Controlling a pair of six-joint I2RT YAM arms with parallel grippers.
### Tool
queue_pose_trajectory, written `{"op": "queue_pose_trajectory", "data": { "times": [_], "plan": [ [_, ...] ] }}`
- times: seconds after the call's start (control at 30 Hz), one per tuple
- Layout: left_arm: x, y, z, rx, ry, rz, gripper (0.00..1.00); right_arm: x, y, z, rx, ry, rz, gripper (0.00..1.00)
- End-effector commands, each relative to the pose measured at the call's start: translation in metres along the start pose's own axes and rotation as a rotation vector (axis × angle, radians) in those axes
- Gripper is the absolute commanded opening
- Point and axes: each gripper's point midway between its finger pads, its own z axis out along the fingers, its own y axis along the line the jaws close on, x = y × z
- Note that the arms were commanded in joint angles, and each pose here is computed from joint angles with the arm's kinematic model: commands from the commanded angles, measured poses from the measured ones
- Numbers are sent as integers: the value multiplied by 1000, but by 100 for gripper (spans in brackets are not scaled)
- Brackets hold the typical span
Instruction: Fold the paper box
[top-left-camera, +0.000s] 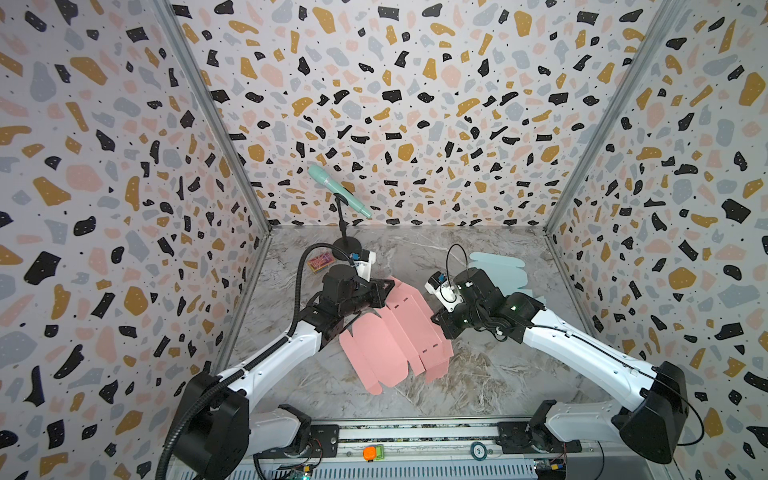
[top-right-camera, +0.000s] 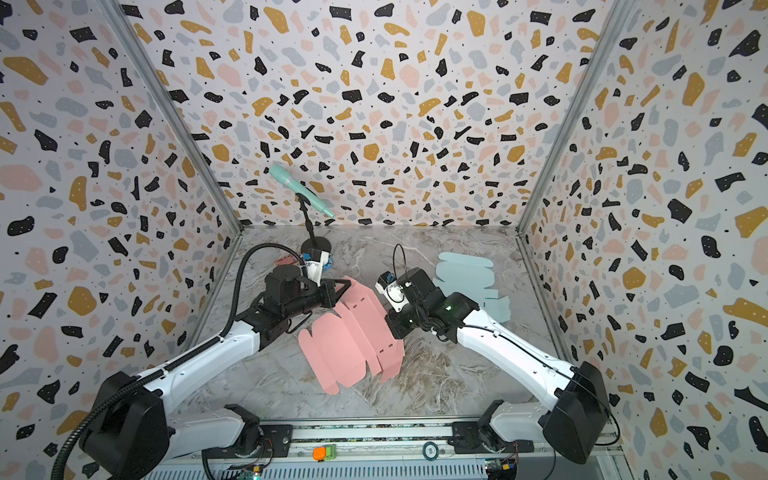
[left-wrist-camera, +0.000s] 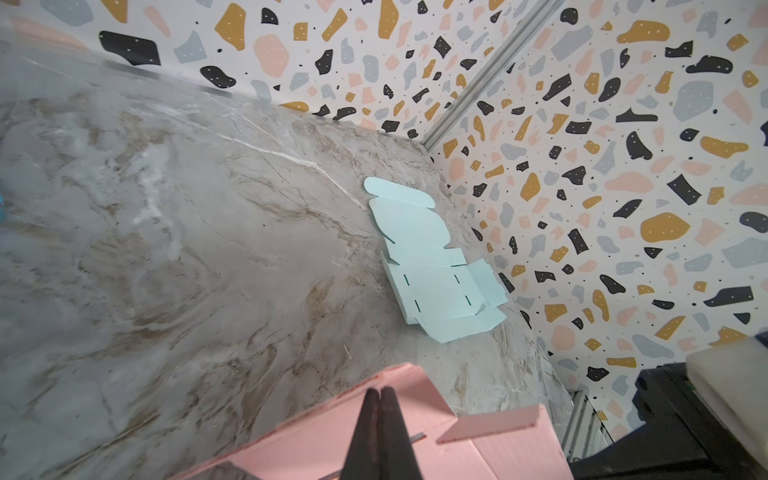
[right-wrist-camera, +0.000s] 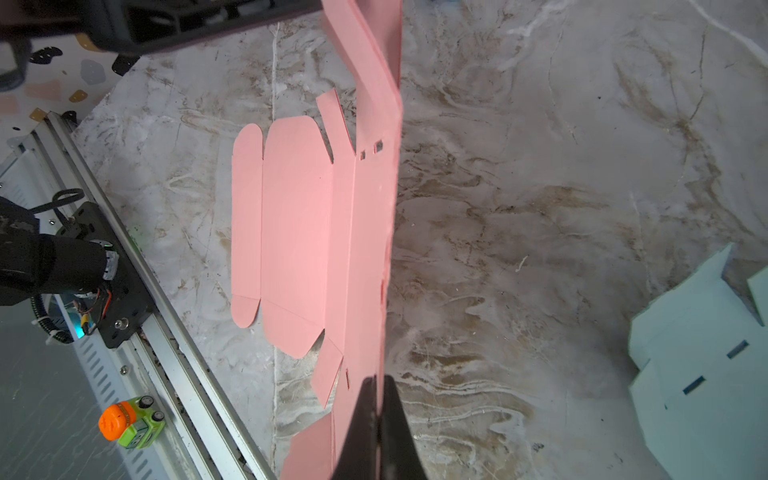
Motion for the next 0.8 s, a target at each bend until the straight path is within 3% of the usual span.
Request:
{"op": "queue_pose_trajectory", "data": {
  "times": [0.0, 0.37, 0.77],
  "plan": [
    [-17, -20, -1, 56, -28, 72, 0, -10, 2, -8, 15, -15, -32, 0],
    [5, -38, 1, 89, 34, 123, 0, -11, 5, -11, 60, -7, -42, 0],
    [31, -44, -2, 87, 47, 102, 0, -17, 0, -12, 107, -22, -41, 0]
  ]
}}
